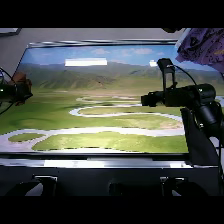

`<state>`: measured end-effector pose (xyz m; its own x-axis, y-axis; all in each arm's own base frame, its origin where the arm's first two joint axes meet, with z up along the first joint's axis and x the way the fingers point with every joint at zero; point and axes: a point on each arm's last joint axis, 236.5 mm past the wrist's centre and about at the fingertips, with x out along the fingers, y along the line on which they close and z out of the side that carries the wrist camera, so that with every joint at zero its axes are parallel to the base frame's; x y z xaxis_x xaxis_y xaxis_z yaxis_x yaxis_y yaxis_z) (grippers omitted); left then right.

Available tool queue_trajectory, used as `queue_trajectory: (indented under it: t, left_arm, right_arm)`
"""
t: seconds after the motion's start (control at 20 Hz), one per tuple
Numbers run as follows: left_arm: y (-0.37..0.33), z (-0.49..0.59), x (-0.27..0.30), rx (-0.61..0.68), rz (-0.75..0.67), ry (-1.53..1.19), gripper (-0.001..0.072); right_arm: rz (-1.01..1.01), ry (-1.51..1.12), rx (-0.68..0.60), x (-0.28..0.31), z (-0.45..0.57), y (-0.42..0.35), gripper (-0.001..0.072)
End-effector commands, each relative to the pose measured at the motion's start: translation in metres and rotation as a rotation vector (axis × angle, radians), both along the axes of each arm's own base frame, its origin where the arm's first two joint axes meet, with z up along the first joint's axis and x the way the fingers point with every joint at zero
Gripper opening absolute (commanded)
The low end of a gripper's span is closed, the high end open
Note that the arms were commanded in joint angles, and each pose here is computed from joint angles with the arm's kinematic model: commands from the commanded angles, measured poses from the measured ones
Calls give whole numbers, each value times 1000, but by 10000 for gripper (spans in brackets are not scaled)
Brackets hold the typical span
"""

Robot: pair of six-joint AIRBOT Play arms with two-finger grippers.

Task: Fold the clothes and pants, and hang the long-sleeved shirts on hangers.

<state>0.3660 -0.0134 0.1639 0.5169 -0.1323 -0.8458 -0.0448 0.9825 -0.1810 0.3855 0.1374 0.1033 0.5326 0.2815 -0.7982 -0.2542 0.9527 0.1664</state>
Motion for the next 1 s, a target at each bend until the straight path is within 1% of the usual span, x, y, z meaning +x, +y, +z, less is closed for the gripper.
queue_trajectory:
  t: [0.0, 0.1, 0.4, 0.6, 0.8, 0.95]
  left_arm:
    - [21, -8, 3, 16, 136, 29, 720]
    - [68, -20, 18, 91, 291, 26, 720]
    - [203, -86, 110, 118, 517, -11, 720]
    - [263, -165, 156, 138, 569, 17, 720]
    - [292, -235, 174, 136, 593, 52, 720]
    - [307, -256, 186, 142, 604, -3, 720]
  right_arm:
    - [1, -1, 1, 0, 0, 0, 26]
    - [1, -1, 1, 0, 0, 0, 26]
    - [1, -1, 1, 0, 0, 0, 26]
    - [1, -1, 1, 0, 0, 0, 27]
    - [1, -1, 1, 0, 0, 0, 27]
    - [1, -1, 1, 0, 0, 0, 27]
